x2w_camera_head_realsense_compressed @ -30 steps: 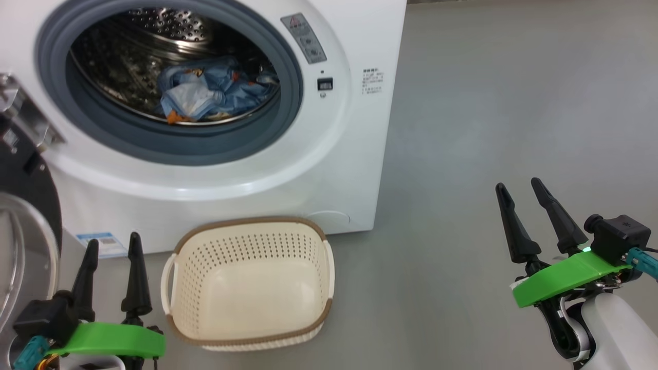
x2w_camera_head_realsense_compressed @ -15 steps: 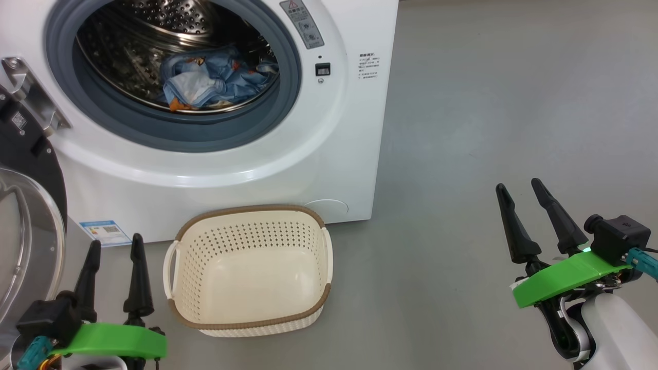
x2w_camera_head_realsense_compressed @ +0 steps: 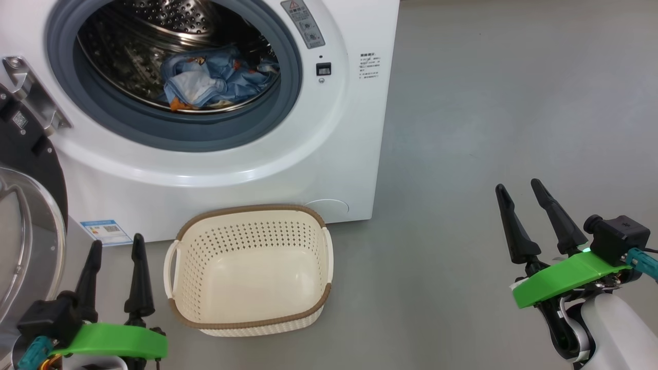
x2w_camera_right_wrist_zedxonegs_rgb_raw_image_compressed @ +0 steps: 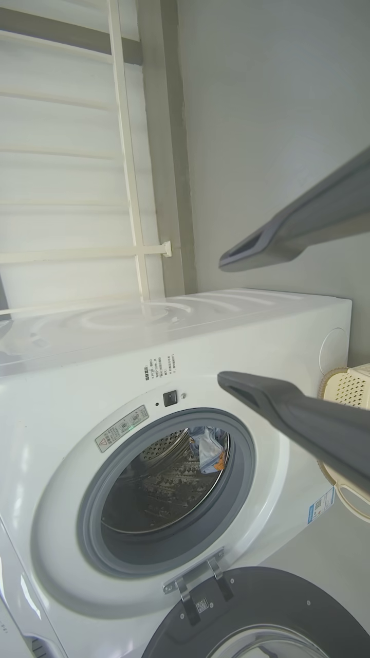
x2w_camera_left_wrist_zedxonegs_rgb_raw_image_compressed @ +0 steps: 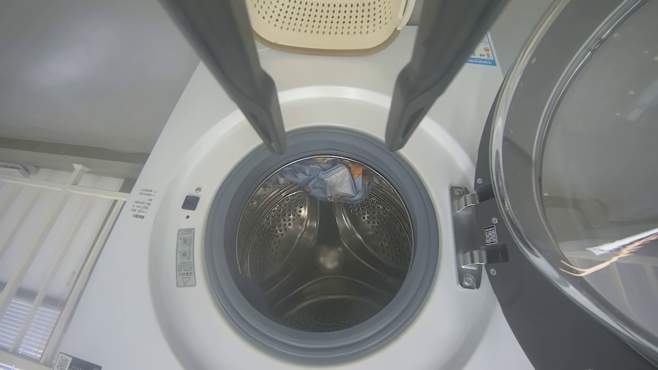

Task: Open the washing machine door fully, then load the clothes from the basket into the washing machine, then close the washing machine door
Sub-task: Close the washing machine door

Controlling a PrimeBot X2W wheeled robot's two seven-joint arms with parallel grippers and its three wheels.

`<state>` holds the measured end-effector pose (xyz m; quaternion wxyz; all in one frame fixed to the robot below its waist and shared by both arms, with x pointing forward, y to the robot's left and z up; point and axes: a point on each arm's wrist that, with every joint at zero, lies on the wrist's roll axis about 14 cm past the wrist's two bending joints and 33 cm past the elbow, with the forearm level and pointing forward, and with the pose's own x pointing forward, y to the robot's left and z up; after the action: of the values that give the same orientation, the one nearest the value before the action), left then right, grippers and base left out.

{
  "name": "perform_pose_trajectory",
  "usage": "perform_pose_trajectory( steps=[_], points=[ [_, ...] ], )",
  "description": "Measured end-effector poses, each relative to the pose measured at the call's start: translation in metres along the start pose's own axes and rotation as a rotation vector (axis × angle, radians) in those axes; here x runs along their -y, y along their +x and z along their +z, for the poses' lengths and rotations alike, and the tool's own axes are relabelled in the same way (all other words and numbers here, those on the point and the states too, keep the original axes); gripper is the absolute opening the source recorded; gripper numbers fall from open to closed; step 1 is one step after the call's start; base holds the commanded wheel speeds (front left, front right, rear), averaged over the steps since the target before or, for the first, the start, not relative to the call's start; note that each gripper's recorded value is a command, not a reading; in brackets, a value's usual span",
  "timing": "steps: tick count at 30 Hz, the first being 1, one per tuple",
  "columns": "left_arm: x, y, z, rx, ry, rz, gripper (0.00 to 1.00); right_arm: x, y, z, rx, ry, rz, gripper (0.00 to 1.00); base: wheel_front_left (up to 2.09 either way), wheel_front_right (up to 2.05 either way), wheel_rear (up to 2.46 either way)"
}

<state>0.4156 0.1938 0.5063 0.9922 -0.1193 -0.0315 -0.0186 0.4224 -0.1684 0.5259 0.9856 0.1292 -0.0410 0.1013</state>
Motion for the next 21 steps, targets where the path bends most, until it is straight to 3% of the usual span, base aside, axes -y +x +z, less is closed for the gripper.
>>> perform_pose_trajectory(
  steps=[21],
  points=[
    [-0.014,-0.011,0.005,0.009,0.027,0.045,1.0,-0.015,0.01,-0.005,-0.009,0.008,0.044,1.0,0.0,0.0,0.0]
  ],
)
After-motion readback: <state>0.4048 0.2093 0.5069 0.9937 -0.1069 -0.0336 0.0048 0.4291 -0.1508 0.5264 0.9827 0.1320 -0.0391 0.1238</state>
